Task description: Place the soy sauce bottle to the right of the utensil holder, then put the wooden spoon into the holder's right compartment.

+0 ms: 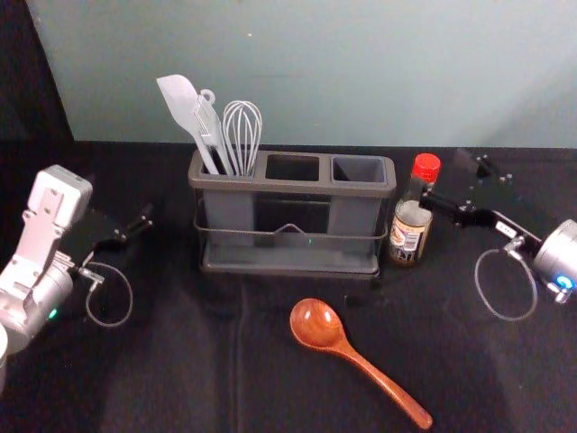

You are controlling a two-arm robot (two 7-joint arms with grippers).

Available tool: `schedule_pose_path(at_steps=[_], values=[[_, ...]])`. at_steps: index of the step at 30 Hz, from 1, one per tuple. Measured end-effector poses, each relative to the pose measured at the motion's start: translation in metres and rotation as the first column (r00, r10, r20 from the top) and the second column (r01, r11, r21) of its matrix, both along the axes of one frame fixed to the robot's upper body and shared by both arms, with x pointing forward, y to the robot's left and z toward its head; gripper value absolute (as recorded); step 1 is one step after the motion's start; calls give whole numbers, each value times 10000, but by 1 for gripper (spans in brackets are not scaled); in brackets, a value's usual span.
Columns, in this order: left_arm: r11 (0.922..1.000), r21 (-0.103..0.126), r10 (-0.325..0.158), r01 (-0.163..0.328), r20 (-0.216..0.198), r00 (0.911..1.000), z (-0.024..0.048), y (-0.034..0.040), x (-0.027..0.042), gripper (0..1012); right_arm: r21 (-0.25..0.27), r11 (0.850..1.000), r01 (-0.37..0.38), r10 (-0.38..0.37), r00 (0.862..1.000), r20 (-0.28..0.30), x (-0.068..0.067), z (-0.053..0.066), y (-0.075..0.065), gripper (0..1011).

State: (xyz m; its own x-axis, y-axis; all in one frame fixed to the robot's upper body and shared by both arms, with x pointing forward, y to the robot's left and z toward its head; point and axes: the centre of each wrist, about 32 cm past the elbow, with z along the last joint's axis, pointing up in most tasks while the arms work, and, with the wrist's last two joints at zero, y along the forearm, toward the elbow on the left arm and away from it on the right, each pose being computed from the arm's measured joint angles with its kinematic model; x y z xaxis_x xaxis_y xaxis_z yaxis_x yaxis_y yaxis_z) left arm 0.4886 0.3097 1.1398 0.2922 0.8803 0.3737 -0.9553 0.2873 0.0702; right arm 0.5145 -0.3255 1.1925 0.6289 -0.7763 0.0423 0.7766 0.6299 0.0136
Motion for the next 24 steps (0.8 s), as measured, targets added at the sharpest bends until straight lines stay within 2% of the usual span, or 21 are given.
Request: schedule_pose_path(at_steps=[6,7,8,9,12,13,18,24], values=[[10000,1,-1,1,0,10000,0,0,0,1005,-473,9984,319,-294,9982,532,-113,229,2,1003],[10000,1,-1,1,0,10000,0,0,0,1005,-594,9976,364,-320,9968,738,-169,342,10,1003],[10000,0,-1,1,-1,10000,0,0,0,1005,-594,9976,364,-320,9968,738,-169,342,10,1003],[10000,0,-1,1,0,10000,0,0,0,1005,-705,9970,334,-273,9958,870,-210,425,15,1003],[10000,1,0,0,-1,10000,0,0,0,1005,-739,9971,168,-91,9946,1036,-269,526,18,1002],[10000,0,0,0,0,10000,0,0,0,1005,-702,9975,-82,160,9936,1116,-311,589,22,1002],[10000,0,0,0,0,10000,0,0,0,1005,-635,9917,-1114,1185,9857,1202,-446,751,82,1003],[10000,0,0,0,0,10000,0,0,0,1005,-481,9777,-2043,2077,9748,814,-559,846,240,1003]])
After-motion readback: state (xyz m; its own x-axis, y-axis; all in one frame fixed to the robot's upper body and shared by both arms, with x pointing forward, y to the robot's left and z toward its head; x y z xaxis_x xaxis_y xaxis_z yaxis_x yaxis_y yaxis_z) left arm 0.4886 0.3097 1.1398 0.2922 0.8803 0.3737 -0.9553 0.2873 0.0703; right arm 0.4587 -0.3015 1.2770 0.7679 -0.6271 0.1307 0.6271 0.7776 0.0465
